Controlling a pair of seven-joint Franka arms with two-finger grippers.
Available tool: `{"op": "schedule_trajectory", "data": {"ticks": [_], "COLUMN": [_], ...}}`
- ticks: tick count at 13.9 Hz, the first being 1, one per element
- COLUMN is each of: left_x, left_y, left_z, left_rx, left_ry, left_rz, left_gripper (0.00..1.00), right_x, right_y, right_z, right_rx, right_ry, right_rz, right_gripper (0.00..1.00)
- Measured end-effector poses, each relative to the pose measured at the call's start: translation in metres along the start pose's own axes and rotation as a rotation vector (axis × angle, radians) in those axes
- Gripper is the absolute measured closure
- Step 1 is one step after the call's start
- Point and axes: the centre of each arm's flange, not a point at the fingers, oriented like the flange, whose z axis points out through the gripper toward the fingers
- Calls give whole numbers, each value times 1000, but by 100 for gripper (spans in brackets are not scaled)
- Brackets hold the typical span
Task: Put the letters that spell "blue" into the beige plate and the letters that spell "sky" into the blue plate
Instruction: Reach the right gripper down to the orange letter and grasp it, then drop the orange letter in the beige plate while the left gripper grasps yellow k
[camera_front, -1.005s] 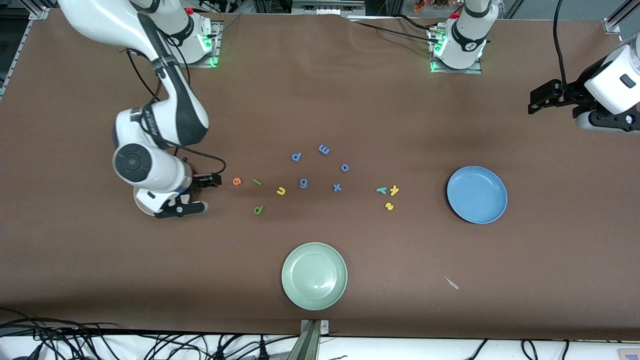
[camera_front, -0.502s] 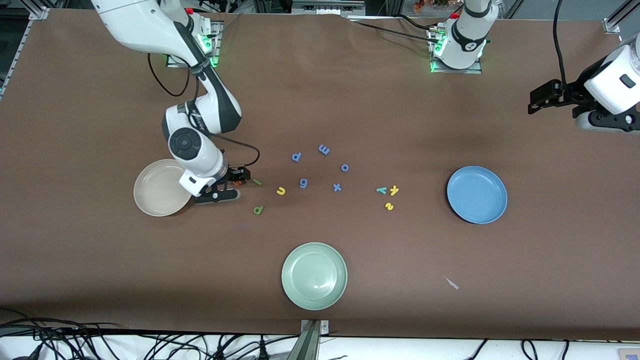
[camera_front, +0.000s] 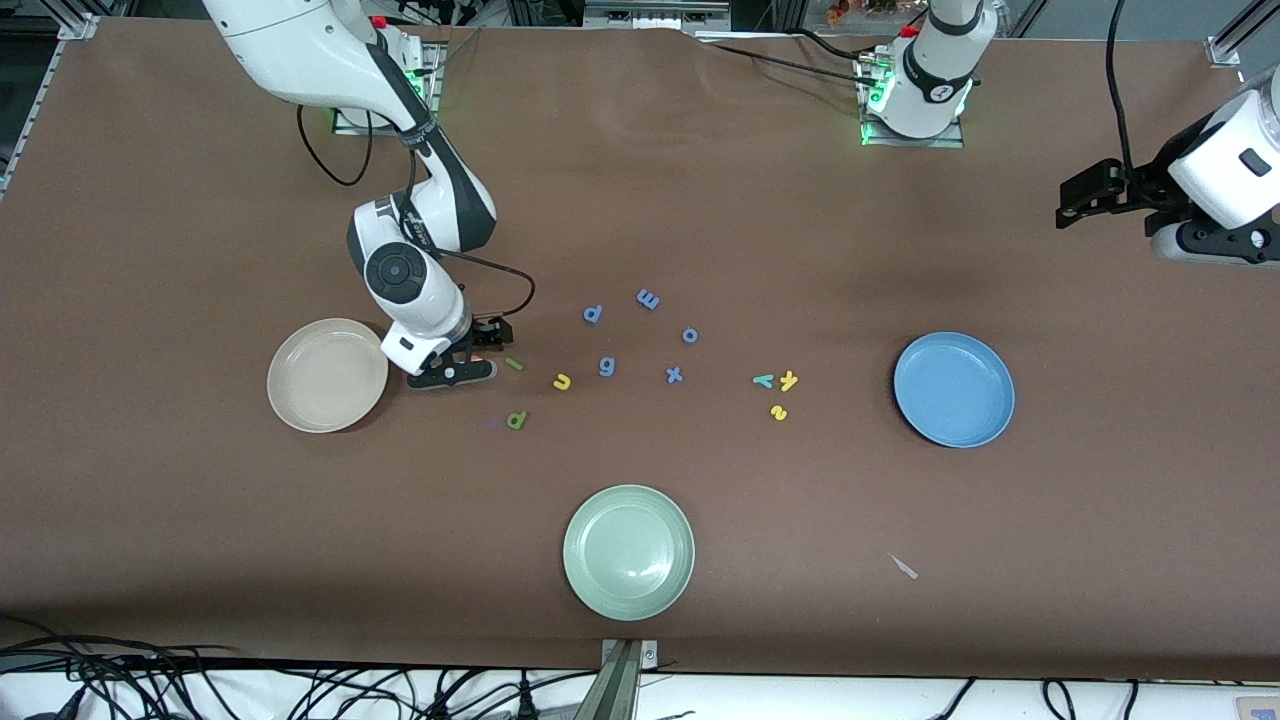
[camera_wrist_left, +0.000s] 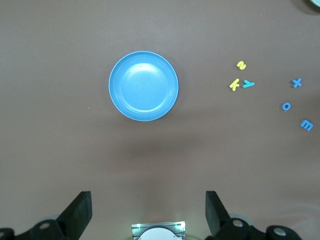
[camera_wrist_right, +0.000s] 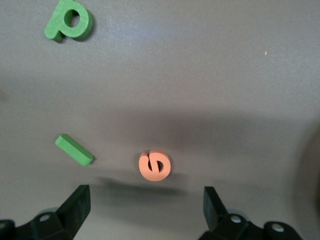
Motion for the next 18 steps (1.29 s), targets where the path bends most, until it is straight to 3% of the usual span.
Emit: {"op": "schedule_trajectory", "data": {"ticks": [7, 8, 12, 15, 18], "left_x": [0, 0, 1, 21, 71], "left_y": [5, 5, 5, 16, 32], "left_z": [0, 0, 1, 27, 94], "left_rx": [1, 1, -3, -103, -167], "left_ry": [0, 0, -3, -40, -57], "left_rz": [9, 9, 10, 26, 36], "left_gripper": [0, 0, 0, 0, 0], "right_x": [2, 2, 5, 10, 14], "right_y": [7, 8, 7, 7, 6], "right_z": [4, 4, 5, 9, 14], "right_rx": [-4, -4, -3, -2, -4], "right_ry": [1, 2, 7, 11, 9], "right_rz": [-11, -11, -12, -12, -12], "right_gripper": [8, 15, 21, 21, 23]}}
